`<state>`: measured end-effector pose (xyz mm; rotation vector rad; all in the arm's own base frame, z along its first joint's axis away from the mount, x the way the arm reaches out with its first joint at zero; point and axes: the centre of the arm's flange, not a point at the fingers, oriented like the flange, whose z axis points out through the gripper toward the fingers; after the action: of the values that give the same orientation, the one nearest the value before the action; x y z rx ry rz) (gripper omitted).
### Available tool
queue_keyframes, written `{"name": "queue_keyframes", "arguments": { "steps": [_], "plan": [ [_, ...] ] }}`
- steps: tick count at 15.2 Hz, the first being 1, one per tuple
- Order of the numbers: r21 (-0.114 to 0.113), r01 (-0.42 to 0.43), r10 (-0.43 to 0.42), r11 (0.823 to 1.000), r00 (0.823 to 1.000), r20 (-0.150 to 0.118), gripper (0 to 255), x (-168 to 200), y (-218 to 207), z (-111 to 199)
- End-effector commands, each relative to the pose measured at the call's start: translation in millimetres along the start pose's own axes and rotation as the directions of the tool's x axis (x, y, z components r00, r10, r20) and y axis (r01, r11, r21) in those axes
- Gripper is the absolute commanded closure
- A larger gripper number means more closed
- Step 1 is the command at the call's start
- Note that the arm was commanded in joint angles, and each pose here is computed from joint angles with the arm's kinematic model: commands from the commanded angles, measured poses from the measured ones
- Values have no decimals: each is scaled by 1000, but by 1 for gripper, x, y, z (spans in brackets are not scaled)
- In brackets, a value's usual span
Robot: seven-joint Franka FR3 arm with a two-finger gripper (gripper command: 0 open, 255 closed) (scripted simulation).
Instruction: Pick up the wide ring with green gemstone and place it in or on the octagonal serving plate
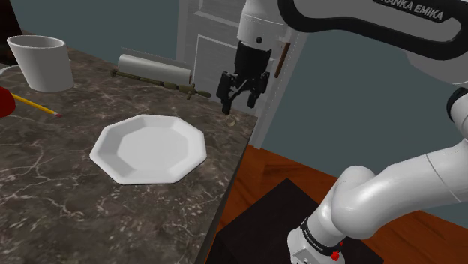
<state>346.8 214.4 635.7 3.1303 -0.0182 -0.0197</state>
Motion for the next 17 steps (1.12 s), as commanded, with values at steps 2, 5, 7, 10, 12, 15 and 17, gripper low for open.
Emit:
{"name": "queue_keyframes", "arguments": {
  "steps": [2, 5, 7, 10, 12, 15, 17],
  "plan": [
    [12, 7, -7, 1000, 1000, -9, 0, -2, -22, -4],
    [12, 7, -7, 1000, 1000, -9, 0, -2, -22, 12],
    [12, 7, -7, 1000, 1000, -9, 0, -2, -22, 22],
    [12, 7, -7, 1000, 1000, -9, 0, -2, -22, 31],
    [12, 7, -7, 1000, 1000, -9, 0, -2, -22, 31],
    [12, 7, -7, 1000, 1000, -9, 0, -2, -22, 31],
    [12, 7, -7, 1000, 1000, -9, 255, -2, -22, 31]
  ]
}}
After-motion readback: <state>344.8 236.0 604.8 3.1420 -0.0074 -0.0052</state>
